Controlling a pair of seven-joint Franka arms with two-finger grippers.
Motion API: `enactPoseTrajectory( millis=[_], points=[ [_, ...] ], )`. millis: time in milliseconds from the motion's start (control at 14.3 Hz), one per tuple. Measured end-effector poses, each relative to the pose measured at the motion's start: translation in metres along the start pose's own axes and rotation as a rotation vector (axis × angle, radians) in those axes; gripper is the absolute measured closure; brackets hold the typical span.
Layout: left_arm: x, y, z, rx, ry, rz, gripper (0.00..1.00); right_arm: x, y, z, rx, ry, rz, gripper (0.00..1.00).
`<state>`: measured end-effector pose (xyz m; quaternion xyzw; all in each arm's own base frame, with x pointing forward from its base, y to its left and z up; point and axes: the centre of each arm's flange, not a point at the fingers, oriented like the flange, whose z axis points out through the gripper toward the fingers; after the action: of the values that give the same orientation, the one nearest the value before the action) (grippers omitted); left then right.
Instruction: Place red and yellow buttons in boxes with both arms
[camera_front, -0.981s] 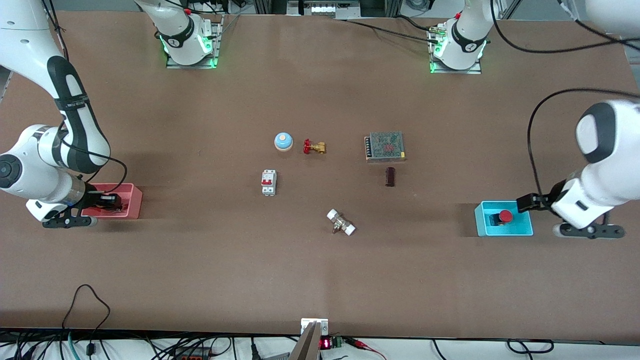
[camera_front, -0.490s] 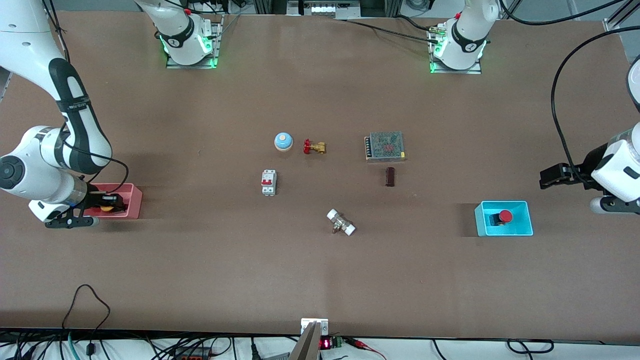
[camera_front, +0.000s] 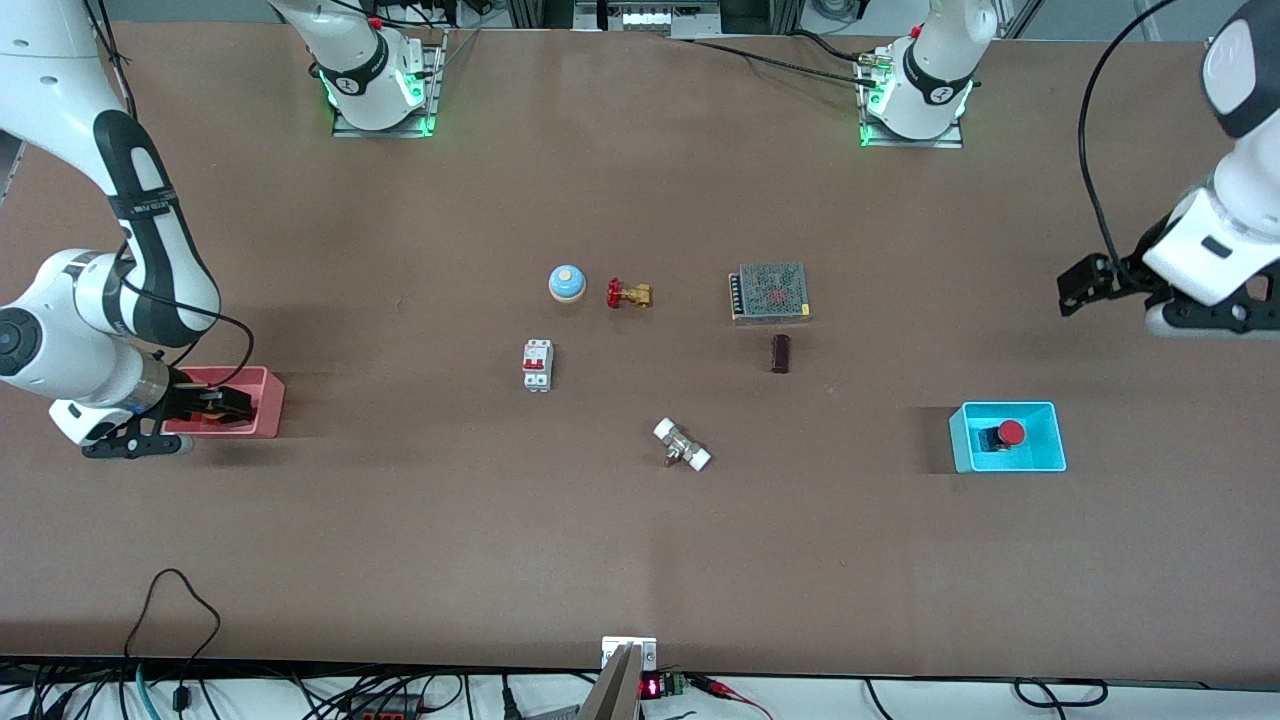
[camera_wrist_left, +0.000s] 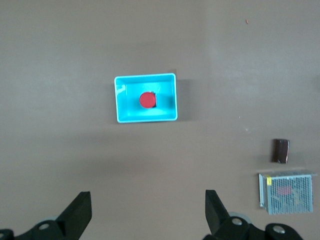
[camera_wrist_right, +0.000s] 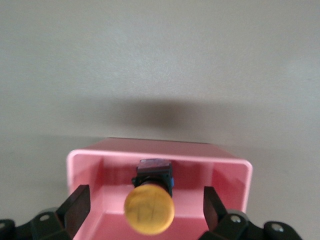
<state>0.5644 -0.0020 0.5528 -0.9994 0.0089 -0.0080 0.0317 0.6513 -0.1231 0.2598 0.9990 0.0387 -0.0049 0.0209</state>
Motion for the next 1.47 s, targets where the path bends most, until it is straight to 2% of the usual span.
enactPoseTrajectory(
  millis=[140, 350, 490, 561, 771, 981, 1471],
  points=[
    [-0.004, 0.000, -0.005, 0.001, -0.006, 0.000, 0.00, -0.001, -0.010, -0.056, -0.003, -0.010, -0.010, 0.00],
    [-0.002, 0.000, -0.002, 0.001, -0.011, 0.000, 0.00, -0.010, -0.053, -0.156, -0.018, 0.007, -0.026, 0.00],
    [-0.002, 0.000, -0.002, 0.000, -0.012, 0.000, 0.00, -0.022, -0.093, -0.215, -0.021, -0.038, -0.057, 0.00],
    [-0.002, 0.000, -0.001, 0.000, -0.012, 0.001, 0.00, -0.028, -0.108, -0.243, -0.024, -0.044, -0.064, 0.00],
    [-0.002, 0.002, -0.002, 0.000, -0.012, 0.002, 0.00, -0.043, -0.136, -0.310, -0.025, -0.020, 0.024, 0.00],
    [-0.002, 0.002, -0.002, 0.000, -0.012, 0.002, 0.00, -0.055, -0.163, -0.336, -0.020, -0.032, 0.060, 0.00],
    [-0.002, 0.011, -0.002, 0.000, -0.011, 0.018, 0.00, -0.049, -0.158, -0.322, -0.020, -0.059, 0.069, 0.00]
  ],
)
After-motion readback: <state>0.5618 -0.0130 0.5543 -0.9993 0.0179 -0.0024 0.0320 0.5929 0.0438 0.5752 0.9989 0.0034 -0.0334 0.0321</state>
